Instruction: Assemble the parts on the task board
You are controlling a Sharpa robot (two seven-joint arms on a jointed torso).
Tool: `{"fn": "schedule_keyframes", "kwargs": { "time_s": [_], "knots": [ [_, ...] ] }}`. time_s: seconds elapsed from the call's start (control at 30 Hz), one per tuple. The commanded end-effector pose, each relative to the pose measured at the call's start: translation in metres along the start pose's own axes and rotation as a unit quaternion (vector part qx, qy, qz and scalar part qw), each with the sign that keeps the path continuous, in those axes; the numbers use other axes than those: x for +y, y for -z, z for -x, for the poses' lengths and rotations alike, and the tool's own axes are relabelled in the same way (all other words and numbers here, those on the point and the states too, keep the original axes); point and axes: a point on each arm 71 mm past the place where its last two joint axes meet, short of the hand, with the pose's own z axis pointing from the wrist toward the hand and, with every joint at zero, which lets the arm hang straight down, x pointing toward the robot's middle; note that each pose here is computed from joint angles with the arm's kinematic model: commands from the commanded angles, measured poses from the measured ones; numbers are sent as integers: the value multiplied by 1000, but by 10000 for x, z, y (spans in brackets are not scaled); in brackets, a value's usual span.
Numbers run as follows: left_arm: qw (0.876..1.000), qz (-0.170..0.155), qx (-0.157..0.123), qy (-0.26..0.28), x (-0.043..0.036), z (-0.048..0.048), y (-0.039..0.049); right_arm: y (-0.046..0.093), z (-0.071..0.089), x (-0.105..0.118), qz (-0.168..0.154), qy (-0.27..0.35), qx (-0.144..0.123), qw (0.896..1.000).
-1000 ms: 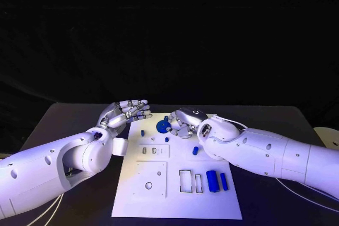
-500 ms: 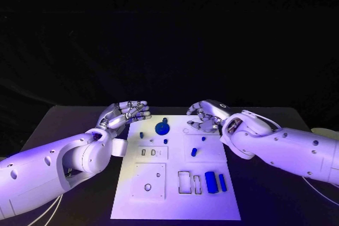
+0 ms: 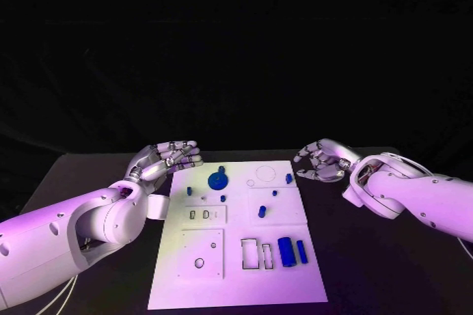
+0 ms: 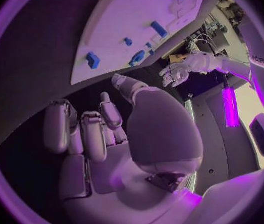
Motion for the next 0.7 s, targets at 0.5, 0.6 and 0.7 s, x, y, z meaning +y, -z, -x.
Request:
{"fn": "schedule_keyframes", "kwargs": {
  "time_s": [0.5,0.6,0.7],
  "knots": [
    [1000,-4,14,8,-10,-37,-4,-77,-180,-136,1,-2,36,999],
    [1000,-4,14,8,-11,-35,-3,-96,-222,-155,-3,2,39,999],
    [1000,-4,14,8,-12,-33,-1,-109,-249,-164,-5,4,39,999]
  ]
}}
